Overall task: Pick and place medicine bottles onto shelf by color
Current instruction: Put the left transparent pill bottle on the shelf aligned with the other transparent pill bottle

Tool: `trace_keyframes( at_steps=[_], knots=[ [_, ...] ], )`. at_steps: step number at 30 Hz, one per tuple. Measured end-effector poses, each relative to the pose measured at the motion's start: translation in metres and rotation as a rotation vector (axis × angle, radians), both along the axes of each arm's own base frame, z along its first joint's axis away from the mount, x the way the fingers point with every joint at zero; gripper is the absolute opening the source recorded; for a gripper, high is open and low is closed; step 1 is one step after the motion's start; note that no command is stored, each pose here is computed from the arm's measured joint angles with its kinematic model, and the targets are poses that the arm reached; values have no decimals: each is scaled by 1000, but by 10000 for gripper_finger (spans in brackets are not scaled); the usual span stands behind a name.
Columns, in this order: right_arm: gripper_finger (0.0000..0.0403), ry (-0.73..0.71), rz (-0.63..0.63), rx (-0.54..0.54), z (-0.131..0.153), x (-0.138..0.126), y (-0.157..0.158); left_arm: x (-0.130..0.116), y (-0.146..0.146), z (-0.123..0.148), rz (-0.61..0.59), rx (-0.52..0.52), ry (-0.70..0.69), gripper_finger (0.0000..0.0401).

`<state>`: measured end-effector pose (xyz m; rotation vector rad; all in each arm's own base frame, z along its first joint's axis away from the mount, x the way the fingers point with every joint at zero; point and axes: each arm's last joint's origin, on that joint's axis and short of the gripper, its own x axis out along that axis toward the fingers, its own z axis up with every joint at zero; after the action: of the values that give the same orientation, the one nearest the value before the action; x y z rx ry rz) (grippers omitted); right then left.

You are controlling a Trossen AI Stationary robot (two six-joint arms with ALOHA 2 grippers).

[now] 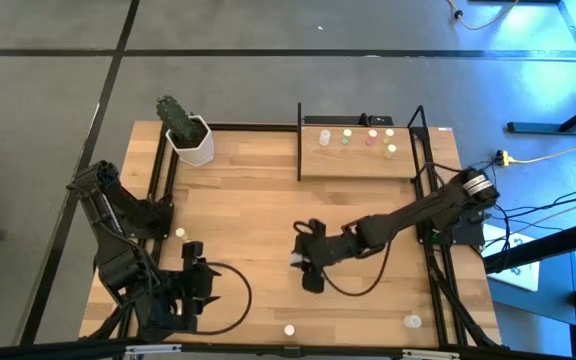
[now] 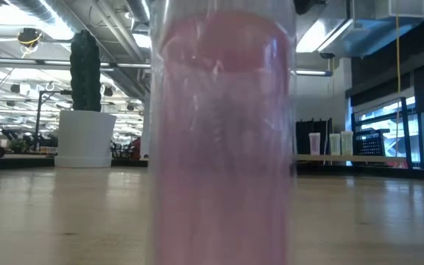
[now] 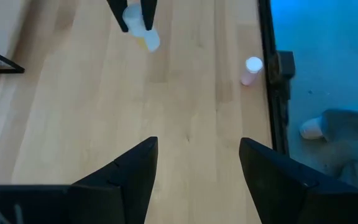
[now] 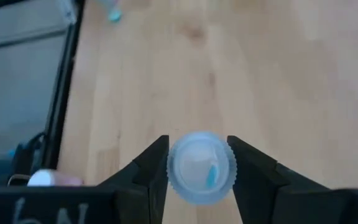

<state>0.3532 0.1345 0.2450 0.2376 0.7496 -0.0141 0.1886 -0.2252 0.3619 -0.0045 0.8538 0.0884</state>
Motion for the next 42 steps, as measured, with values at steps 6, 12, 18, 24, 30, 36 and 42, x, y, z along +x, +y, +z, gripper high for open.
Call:
trace_keyframes(
  at_steps=[6, 12, 18, 24, 30, 36, 42],
  knots=[
    [143, 6, -133, -22, 23, -12, -28, 9, 9, 1, 142, -20, -72, 220],
    [145, 25, -255, -40, 39, -20, -71, 20, 19, 1, 189, -14, -73, 220],
    [142, 63, -431, -100, 42, -22, -123, 29, 28, 2, 237, -20, -77, 220],
    [146, 106, -578, -131, 40, -27, -173, 35, 35, 2, 267, -21, -80, 220],
    [143, 125, -729, -154, 39, -36, -216, 40, 39, 2, 290, -28, -86, 220],
    [150, 144, -812, -113, 34, -43, -241, 47, 48, 3, 359, -10, -128, 220],
    [147, 177, -875, -83, 17, -51, -250, 55, 63, 6, 535, 36, -282, 220]
  ],
)
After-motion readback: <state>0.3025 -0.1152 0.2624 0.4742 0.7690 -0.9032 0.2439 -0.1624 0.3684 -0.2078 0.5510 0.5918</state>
